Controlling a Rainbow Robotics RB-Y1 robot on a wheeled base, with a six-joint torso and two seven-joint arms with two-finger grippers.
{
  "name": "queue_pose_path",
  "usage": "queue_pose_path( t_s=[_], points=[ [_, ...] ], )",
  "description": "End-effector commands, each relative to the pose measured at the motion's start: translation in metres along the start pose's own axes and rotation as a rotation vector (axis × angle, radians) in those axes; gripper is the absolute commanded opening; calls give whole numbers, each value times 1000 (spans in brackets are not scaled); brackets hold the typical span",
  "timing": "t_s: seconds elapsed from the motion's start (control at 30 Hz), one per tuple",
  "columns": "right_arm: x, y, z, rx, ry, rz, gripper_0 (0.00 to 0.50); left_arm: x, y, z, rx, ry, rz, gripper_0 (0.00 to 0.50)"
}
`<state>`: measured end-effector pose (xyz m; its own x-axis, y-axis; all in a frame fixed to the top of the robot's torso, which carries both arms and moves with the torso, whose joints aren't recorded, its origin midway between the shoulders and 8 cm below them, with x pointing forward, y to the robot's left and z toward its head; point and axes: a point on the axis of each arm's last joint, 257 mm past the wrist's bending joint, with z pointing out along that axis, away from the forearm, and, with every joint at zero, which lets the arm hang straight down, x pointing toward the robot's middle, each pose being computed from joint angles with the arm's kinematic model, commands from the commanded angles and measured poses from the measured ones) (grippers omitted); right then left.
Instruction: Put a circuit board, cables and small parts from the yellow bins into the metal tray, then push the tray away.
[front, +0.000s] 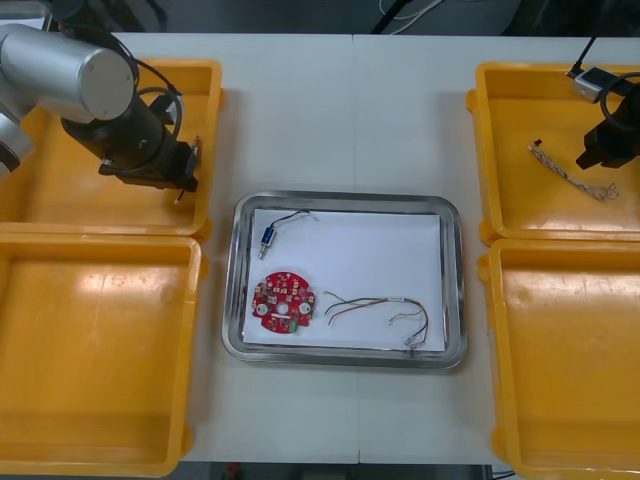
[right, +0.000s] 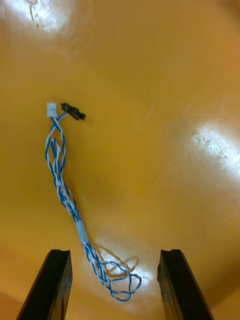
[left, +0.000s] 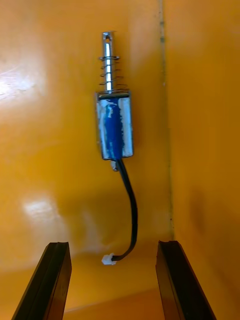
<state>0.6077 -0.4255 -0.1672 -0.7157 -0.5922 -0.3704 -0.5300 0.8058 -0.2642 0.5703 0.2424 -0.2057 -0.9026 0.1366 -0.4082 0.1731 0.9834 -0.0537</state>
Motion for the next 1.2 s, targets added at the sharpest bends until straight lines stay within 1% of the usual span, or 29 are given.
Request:
queue_pose_path(
  t_s=[0.03, 0.2, 0.4, 0.43, 0.47, 0.5, 0.57, 0.6, 0.93, 1.1, 1.2],
  points=[
    [-18, -1, -4, 17, -37, -60, 500, 0, -17, 8, 4, -13, 68, 500],
    [-16, 0, 0, 15, -40, -71, 500, -2, -20, 16, -6, -32, 76, 500],
    [-5, 2, 14, 16, -44, -72, 500, -2, -18, 17, -13, -33, 69, 500],
    [-5, 2, 15, 18, -46, -75, 500, -2, -18, 17, -15, -32, 70, 486],
    [-3, 2, 17, 15, -42, -75, 500, -2, -18, 17, -15, -34, 71, 451],
    [-1, 2, 17, 16, -39, -77, 500, -2, -18, 17, -16, -34, 71, 368],
    [1, 7, 22, 9, -35, -79, 500, -2, -18, 17, -16, -33, 71, 9],
    [1, 7, 23, 7, -35, -78, 500, -2, -18, 17, -15, -32, 71, 0],
    [4, 17, 38, 4, -35, -82, 500, -1, -19, 17, -11, -31, 74, 0],
    [7, 21, 46, 3, -36, -80, 500, -2, -14, 14, -16, -34, 72, 0],
    [9, 19, 48, 11, -36, -80, 500, -4, -8, 12, -25, -38, 70, 0]
  ],
)
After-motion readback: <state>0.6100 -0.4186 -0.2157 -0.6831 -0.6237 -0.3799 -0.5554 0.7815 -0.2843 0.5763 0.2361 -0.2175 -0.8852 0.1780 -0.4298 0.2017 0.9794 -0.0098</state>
